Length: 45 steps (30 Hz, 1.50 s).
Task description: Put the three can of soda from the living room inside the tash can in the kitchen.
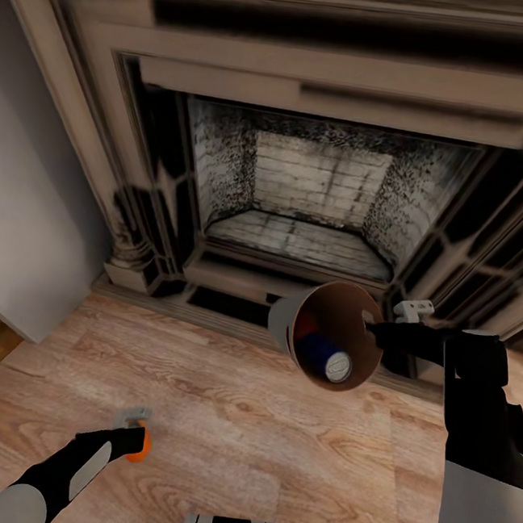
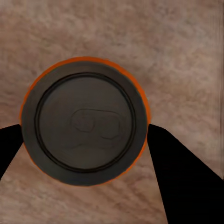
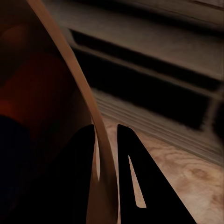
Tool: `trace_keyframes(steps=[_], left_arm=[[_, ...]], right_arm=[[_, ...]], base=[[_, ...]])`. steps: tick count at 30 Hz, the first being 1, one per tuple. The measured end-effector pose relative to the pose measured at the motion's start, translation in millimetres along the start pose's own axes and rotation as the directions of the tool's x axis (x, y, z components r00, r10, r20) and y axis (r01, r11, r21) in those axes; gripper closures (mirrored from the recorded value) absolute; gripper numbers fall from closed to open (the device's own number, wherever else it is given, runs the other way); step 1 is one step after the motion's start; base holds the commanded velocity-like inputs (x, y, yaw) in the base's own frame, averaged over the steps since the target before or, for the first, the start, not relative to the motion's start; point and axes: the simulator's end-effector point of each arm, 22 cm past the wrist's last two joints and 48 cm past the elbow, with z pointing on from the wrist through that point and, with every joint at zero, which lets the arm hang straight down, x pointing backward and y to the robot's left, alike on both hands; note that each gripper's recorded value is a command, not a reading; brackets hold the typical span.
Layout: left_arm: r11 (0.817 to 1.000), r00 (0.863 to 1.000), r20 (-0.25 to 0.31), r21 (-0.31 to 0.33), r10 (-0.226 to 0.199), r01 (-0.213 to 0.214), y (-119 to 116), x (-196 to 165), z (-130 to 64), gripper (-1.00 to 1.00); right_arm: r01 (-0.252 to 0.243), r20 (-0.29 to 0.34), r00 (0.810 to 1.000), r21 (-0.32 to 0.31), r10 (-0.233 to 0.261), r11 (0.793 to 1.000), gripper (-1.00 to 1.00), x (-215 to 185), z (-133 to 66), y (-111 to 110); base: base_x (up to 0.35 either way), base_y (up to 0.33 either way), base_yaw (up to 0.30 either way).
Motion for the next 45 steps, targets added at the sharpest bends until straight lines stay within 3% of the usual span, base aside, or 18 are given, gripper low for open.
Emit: trace_keyframes(steps=[26, 31, 36, 41, 45], left_arm=[[0.999, 0.994, 0.112, 0.035, 0.004, -0.008, -18.5, -52.8, -39.0, 1.0], [0.997, 0.983, 0.184, 0.073, 0.014, -0.028, -37.3, -90.6, -59.2, 1.0], [0.988, 0.961, 0.276, 0.137, 0.027, -0.067, -72.3, -145.3, -98.9, 1.0], [0.98, 0.948, 0.315, 0.171, 0.045, -0.103, -92.0, -173.9, -133.9, 1.0], [0.975, 0.947, 0.317, 0.186, 0.062, -0.126, -100.9, -184.3, -155.0, 1.0]], right_arm=[[0.049, 0.092, 0.995, 0.012, -0.05, 0.999, 1.0, -44.4, -50.7, 15.4], [0.081, 0.097, 0.992, -0.004, -0.08, 0.997, 1.0, -49.3, -57.6, 29.0], [0.099, 0.107, 0.989, 0.006, -0.099, 0.995, 1.0, -53.7, -66.5, 32.0], [0.101, 0.119, 0.988, 0.005, -0.101, 0.995, 1.0, -57.0, -76.2, 34.3], [0.101, 0.115, 0.988, 0.009, -0.101, 0.995, 1.0, -52.5, -81.4, 34.1]], base=[[0.0, 0.0, 0.0], [0.0, 0.0, 0.0], [0.0, 0.0, 0.0], [0.0, 0.0, 0.0], [0.0, 0.0, 0.0]])
